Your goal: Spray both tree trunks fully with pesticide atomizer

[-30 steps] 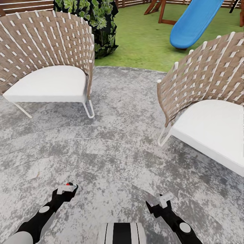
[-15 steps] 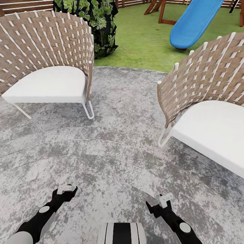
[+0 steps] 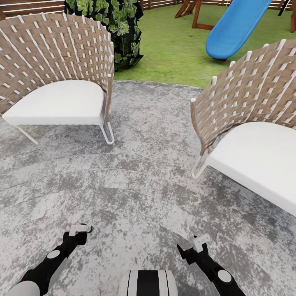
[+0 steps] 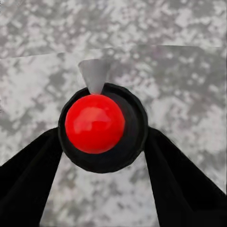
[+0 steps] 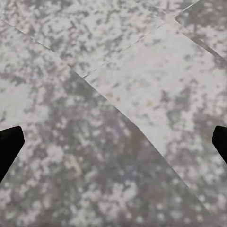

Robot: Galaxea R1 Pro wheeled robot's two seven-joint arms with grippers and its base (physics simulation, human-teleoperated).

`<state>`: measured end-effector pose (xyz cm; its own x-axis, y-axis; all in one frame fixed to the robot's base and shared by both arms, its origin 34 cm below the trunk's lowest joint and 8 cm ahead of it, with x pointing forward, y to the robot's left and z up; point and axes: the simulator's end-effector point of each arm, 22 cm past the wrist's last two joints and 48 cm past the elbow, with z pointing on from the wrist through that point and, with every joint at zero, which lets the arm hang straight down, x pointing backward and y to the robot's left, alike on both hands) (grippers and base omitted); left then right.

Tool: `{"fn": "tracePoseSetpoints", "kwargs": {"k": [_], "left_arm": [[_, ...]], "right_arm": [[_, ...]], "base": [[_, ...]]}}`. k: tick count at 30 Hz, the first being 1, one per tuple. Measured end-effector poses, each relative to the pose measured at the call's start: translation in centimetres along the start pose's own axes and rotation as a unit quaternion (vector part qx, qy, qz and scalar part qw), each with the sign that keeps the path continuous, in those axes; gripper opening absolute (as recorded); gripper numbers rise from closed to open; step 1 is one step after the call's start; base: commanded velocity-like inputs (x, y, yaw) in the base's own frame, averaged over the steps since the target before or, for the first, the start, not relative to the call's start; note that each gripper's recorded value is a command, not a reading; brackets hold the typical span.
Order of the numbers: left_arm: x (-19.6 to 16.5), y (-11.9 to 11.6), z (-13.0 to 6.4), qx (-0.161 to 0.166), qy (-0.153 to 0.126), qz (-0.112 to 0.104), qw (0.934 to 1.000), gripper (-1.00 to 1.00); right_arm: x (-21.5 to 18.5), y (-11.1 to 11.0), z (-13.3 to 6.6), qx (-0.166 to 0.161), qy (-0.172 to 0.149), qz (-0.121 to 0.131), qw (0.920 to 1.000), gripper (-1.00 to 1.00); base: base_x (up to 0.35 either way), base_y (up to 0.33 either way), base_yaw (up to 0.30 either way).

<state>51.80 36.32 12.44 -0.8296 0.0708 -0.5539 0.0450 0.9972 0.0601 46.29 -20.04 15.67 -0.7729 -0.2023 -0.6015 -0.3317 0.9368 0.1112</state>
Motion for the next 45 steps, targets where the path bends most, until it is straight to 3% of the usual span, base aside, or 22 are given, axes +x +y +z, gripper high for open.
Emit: {"fn": "tracePoseSetpoints", "kwargs": {"k": [19, 39, 45], "left_arm": [[-0.2, 0.4, 0.0, -0.002, -0.002, 0.002, 1.0000, -1.00], [-4.7, 0.4, -1.6, -0.003, -0.041, 0.001, 0.9992, -1.00], [-5.4, 1.6, -2.3, -0.013, -0.046, -0.006, 0.9988, -1.00]], "right_arm": [[0.0, 0.0, 0.0, 0.000, 0.000, 0.000, 1.0000, 1.00], [-4.2, -0.4, -1.2, 0.007, -0.039, -0.013, 0.9991, 1.00], [-5.6, -0.5, -1.7, 0.010, -0.052, -0.018, 0.9984, 1.00]], "base": [[0.000, 0.000, 0.000], [0.000, 0.000, 0.000], [0.000, 0.000, 0.000]]}}
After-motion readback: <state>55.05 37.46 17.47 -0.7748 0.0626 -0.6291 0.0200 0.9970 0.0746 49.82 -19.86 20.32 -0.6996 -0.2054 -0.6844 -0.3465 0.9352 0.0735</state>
